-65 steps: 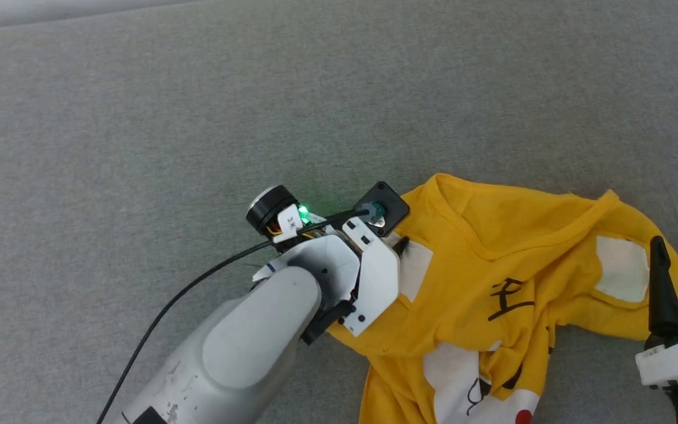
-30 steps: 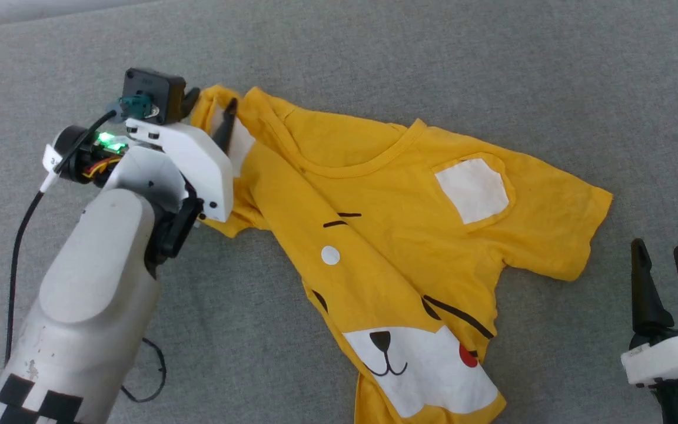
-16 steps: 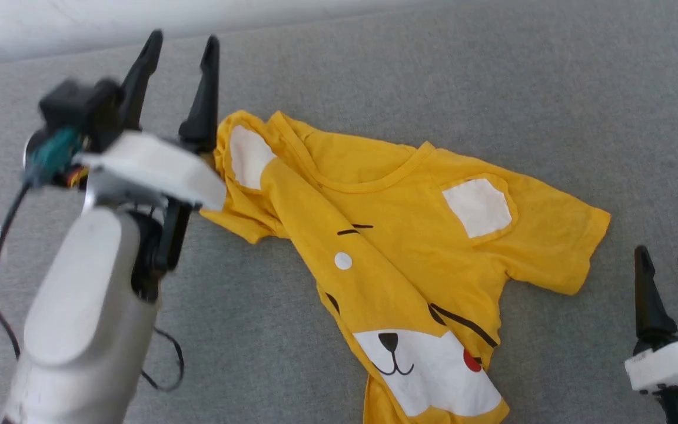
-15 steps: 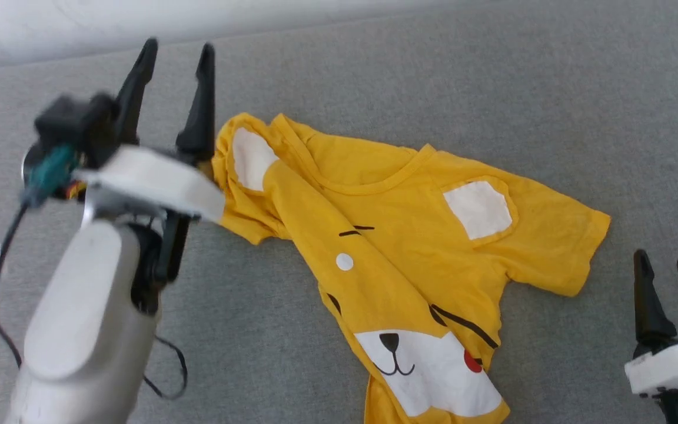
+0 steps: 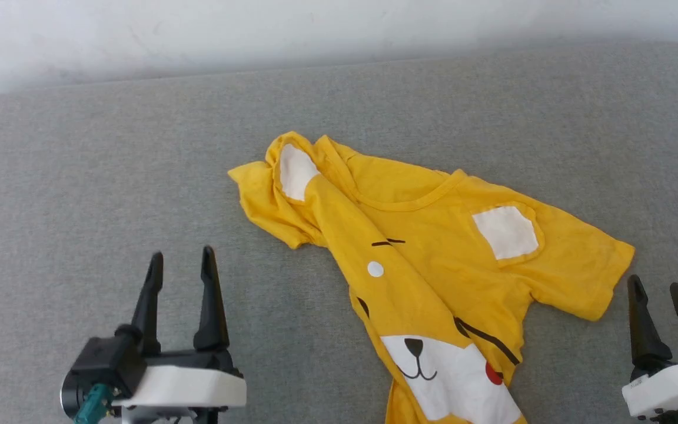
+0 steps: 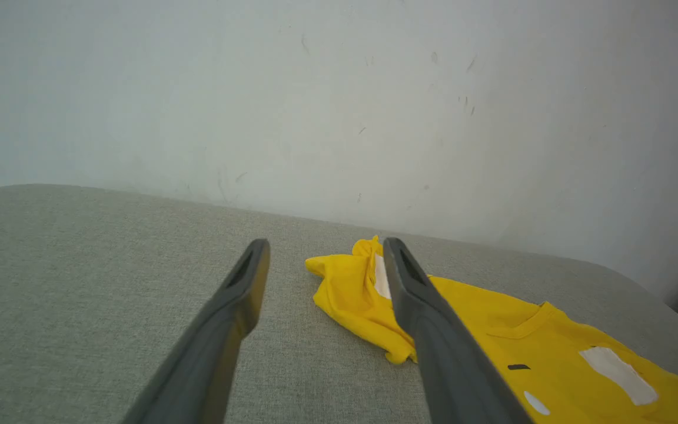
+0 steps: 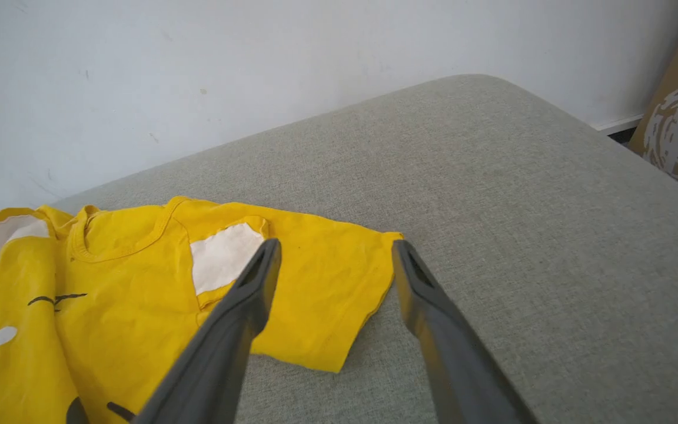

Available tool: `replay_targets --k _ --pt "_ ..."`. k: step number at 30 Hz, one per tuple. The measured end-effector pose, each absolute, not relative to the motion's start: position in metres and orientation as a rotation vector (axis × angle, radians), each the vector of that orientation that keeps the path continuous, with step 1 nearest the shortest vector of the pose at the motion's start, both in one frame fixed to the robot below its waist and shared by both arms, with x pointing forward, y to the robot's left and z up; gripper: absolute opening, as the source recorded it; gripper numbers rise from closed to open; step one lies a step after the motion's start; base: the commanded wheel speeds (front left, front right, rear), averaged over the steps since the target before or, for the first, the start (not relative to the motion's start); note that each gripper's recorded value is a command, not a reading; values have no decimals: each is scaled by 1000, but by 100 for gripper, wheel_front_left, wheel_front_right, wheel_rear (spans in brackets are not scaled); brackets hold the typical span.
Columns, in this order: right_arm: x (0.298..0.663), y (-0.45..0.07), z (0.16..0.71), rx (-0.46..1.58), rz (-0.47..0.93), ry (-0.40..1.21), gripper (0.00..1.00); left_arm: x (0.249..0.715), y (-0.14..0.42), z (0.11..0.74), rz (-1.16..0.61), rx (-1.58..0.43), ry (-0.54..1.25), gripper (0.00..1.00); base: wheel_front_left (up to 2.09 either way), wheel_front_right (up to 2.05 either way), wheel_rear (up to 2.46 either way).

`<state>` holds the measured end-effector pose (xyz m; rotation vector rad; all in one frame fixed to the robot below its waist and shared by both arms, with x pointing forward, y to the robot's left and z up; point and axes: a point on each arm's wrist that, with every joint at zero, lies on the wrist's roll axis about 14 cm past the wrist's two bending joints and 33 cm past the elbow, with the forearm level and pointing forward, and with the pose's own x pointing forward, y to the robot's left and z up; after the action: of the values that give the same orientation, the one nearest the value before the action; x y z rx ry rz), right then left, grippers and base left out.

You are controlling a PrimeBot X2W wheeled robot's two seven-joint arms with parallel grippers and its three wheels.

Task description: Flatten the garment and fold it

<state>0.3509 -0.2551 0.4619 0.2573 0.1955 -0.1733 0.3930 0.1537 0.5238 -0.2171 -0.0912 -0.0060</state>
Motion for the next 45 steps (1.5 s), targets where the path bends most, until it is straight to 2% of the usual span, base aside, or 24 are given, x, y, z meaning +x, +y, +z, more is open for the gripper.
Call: replay_targets --k 6,9,18,25,26,27,28,36,42,45 --pt "365 -247 471 190 -131 213 100 380 162 519 40 -226 -80 100 0 0 0" --pt "373 -250 469 123 -133 279 100 382 164 520 38 -210 -88 100 0 0 0" --pt "364 -268 400 150 -201 611 100 396 153 514 6 -223 -84 100 0 0 0" --pt "380 -248 374 181 -153 678 100 395 161 501 22 -197 -49 100 0 0 0" --pt "382 -247 371 184 -150 689 48 395 161 499 24 -192 -46 100 0 0 0" --pt "385 -247 369 184 -149 697 17 394 162 498 26 -188 -42 100 0 0 0" --pt "387 -247 369 182 -149 699 0 394 162 497 26 -187 -38 100 0 0 0" --pt "421 -243 395 85 -67 645 0 392 164 495 32 -187 -32 100 0 0 0" --pt "492 -282 489 -152 -56 411 0 400 163 491 30 -197 -28 100 0 0 0" --pt "516 -301 525 -243 -79 332 0 405 162 487 31 -199 -21 100 0 0 0"
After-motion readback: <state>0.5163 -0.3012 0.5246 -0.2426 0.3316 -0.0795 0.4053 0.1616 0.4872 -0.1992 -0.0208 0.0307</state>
